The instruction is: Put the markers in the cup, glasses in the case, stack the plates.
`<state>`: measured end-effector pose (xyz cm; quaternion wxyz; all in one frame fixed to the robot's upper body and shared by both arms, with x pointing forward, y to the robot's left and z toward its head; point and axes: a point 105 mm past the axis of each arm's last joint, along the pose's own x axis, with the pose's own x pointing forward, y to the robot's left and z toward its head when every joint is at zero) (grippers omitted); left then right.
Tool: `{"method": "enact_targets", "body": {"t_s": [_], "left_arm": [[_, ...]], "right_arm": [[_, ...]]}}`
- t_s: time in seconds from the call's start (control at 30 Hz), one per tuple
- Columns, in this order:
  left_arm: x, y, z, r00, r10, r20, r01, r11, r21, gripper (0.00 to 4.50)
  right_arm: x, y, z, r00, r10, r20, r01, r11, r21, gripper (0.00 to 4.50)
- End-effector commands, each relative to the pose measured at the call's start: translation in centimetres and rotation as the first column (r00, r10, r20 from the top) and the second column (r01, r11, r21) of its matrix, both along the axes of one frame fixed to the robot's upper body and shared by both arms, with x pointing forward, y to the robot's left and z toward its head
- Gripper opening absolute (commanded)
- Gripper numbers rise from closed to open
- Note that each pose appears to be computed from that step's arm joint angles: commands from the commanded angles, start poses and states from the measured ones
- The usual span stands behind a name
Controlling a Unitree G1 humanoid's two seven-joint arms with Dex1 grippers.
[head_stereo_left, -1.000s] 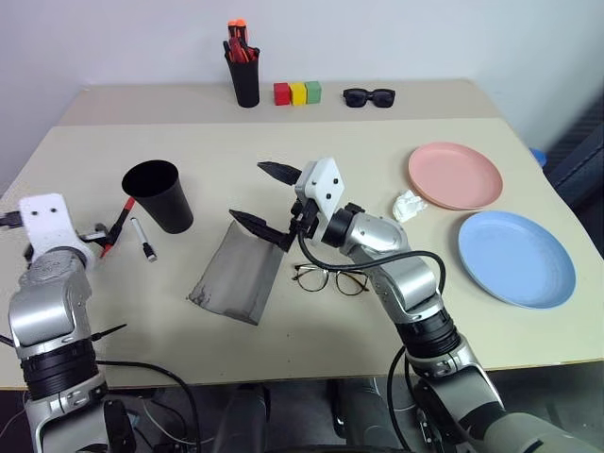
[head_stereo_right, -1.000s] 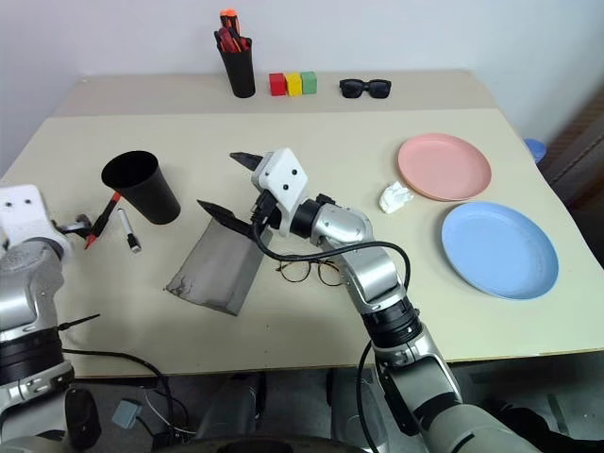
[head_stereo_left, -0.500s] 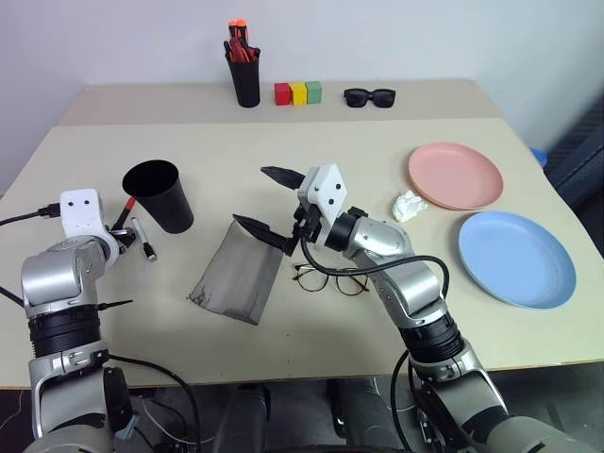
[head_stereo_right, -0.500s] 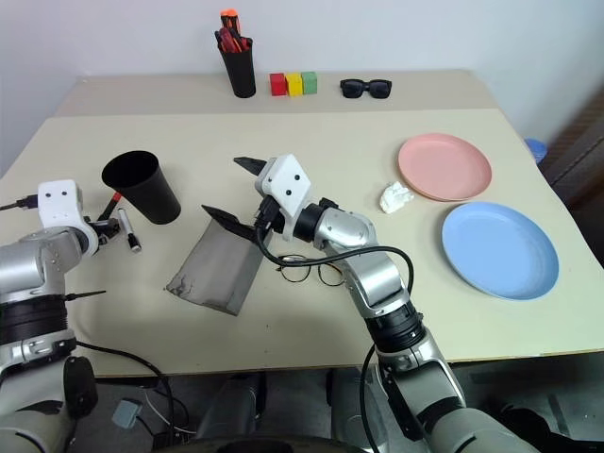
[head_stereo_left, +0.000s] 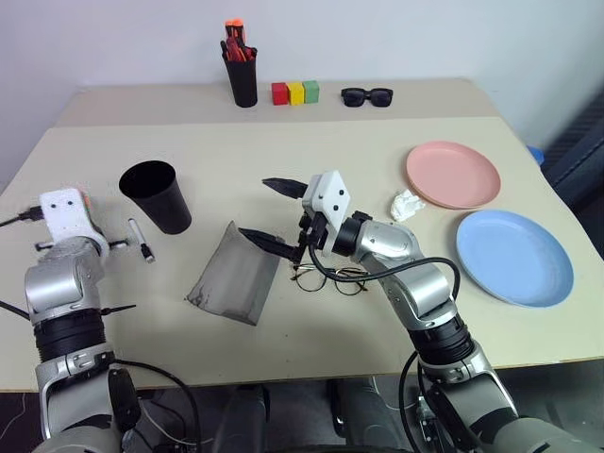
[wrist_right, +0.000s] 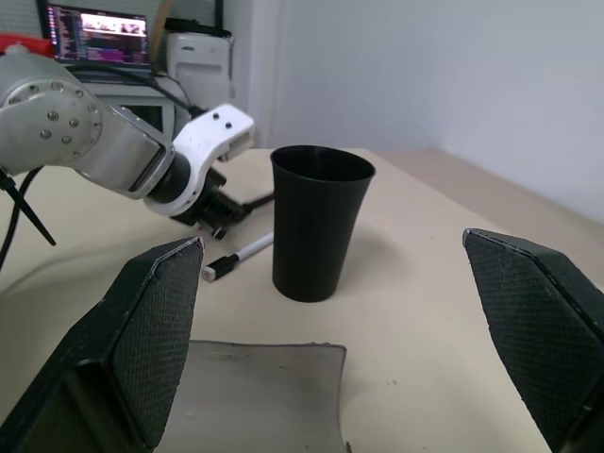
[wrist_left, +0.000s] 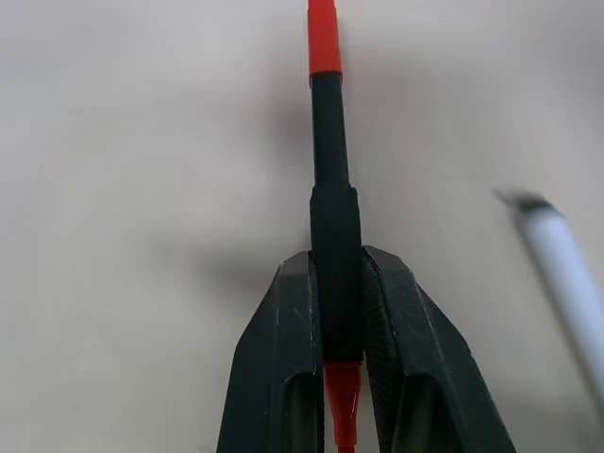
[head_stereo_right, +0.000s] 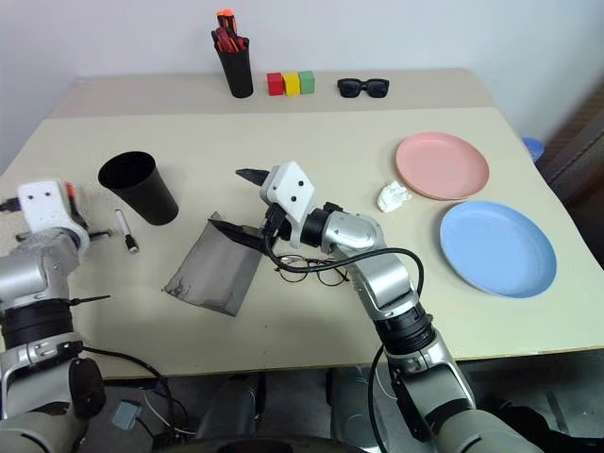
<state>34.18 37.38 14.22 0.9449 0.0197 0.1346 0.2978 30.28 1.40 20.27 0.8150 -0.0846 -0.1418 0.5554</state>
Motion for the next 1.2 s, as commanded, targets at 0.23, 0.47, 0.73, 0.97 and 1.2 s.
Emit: {"method": "enact_targets", "body": {"t_s": [0.23,0.47,0.73,0.97,1.2], "left_arm": [[-0.7,-8.3,15.0,0.693,-0.388,0.608,0.191,0.912,0.364,0.00],[0.7,-12.1,12.2,0.699,-0.458,0.549,0.286,0.883,0.373,0.00],[0.2,-11.7,10.4,0.739,-0.409,0.535,0.237,0.901,0.363,0.00],[-0.2,-11.5,9.3,0.760,-0.399,0.512,0.231,0.903,0.361,0.50],[-0.2,-11.4,8.9,0.776,-0.380,0.504,0.210,0.908,0.362,1.32]], "right_arm": [[-0.6,0.5,1.9,0.998,0.013,0.062,-0.017,0.998,0.064,4.50],[-0.5,0.6,2.0,0.998,0.006,0.067,-0.011,0.997,0.071,4.50],[-0.5,0.5,2.0,0.998,-0.003,0.068,-0.003,0.997,0.077,4.50],[-0.6,0.6,2.0,0.998,0.002,0.066,-0.007,0.997,0.080,4.50],[-0.6,0.6,2.0,0.998,0.007,0.065,-0.012,0.997,0.077,4.50]]}}
